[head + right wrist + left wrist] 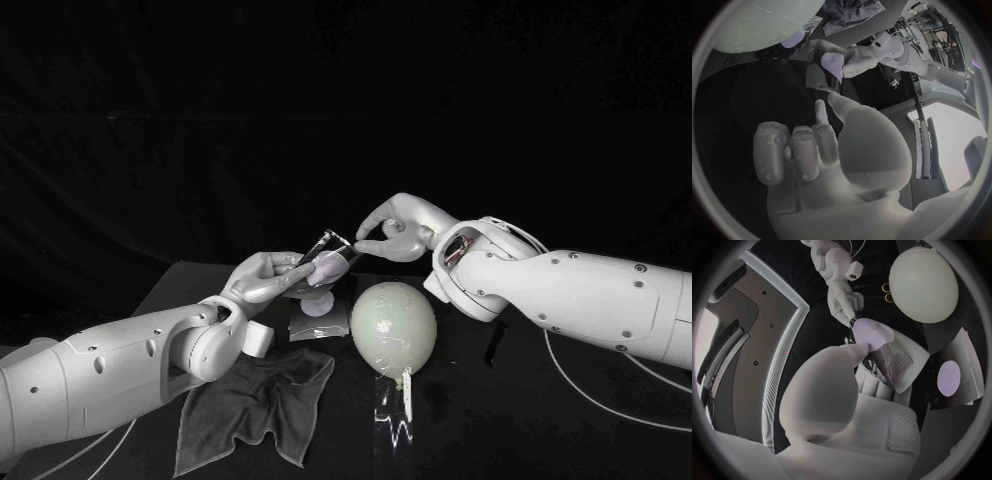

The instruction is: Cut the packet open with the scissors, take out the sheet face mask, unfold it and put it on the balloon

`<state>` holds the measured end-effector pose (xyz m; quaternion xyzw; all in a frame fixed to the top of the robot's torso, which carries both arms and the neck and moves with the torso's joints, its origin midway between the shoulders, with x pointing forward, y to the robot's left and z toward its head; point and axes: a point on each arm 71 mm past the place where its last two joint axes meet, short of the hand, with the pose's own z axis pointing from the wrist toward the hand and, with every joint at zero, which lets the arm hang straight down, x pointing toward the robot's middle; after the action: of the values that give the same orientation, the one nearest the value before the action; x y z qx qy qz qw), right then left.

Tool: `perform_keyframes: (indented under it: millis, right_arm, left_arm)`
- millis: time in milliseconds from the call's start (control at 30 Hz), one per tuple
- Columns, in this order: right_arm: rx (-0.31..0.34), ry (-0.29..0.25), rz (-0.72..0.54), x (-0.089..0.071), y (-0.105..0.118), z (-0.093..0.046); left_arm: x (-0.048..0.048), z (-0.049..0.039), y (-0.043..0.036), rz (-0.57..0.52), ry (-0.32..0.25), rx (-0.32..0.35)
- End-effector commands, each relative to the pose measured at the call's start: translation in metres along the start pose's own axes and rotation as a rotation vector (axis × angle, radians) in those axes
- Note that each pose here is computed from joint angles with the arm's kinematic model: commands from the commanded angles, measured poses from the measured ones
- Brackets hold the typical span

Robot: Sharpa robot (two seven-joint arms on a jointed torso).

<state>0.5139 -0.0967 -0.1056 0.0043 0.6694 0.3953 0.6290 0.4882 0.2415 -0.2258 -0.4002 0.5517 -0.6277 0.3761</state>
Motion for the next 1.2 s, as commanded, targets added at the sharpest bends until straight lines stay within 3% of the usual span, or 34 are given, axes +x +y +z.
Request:
perform_keyframes:
  millis: [33,700,1200]
  right_arm:
    - [-0.001,0.021,-0.021,0.003,0.001,0.0]
    - [-0.004,0.048,-0.023,0.011,0.003,0.002]
    - [-0.007,0.107,-0.028,0.021,0.006,0.003]
  left_arm:
    - [0.0023,0.001,-0.0027,-0.001,0.016,0.016]
    - [0.0033,0.0007,-0.0034,0.004,0.02,0.018]
    - [0.0067,0.0014,-0.0043,0.05,0.045,0.031]
